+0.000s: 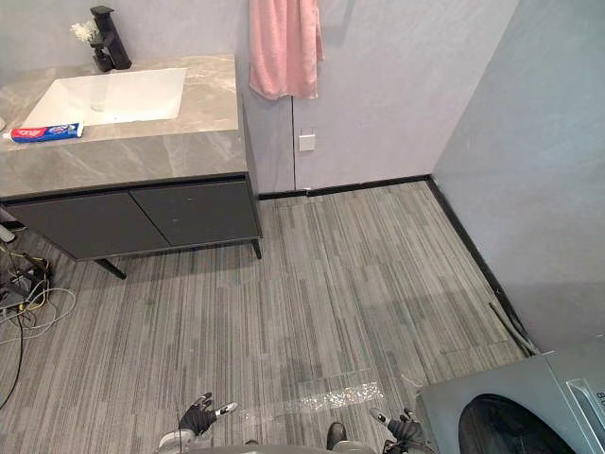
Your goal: Organize washtable
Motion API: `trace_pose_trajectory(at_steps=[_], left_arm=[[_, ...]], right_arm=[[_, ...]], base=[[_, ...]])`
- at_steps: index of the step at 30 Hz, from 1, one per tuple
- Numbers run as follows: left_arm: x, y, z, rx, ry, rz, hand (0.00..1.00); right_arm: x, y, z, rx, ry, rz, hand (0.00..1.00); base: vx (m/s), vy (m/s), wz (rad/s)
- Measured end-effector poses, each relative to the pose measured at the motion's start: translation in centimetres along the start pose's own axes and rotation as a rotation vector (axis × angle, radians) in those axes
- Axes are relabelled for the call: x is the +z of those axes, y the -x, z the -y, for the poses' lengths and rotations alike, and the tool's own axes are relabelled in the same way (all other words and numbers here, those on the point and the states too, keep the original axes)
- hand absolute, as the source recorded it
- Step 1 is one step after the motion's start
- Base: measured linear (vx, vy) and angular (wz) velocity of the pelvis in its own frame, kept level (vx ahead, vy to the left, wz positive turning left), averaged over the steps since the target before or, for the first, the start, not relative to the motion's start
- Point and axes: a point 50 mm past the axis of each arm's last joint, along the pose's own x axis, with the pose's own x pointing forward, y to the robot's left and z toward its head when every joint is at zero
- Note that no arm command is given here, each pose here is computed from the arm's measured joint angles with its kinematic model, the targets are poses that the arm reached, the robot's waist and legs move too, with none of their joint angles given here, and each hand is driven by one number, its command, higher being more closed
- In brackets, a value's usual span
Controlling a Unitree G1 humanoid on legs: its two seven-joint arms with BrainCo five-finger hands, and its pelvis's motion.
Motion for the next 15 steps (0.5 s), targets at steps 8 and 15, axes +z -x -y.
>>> trace_pose_trajectory(at_steps=[8,15], left_arm=[[2.2,-0.6,0.7,-0.010,0.036,0.062,0.00],[3.9,-1.0,1.0,-0.003,0.056,0.099,0.00]], right_arm=[[2.2,-0.4,-1.3,0.027,-0.080,0.061,0.00],[3.1,-0.5,-0.9,-0.015,-0.183,0.100,0.00]], base=[[-0.09,-0.022,-0.29],[0.04,-0.131,-0.05]])
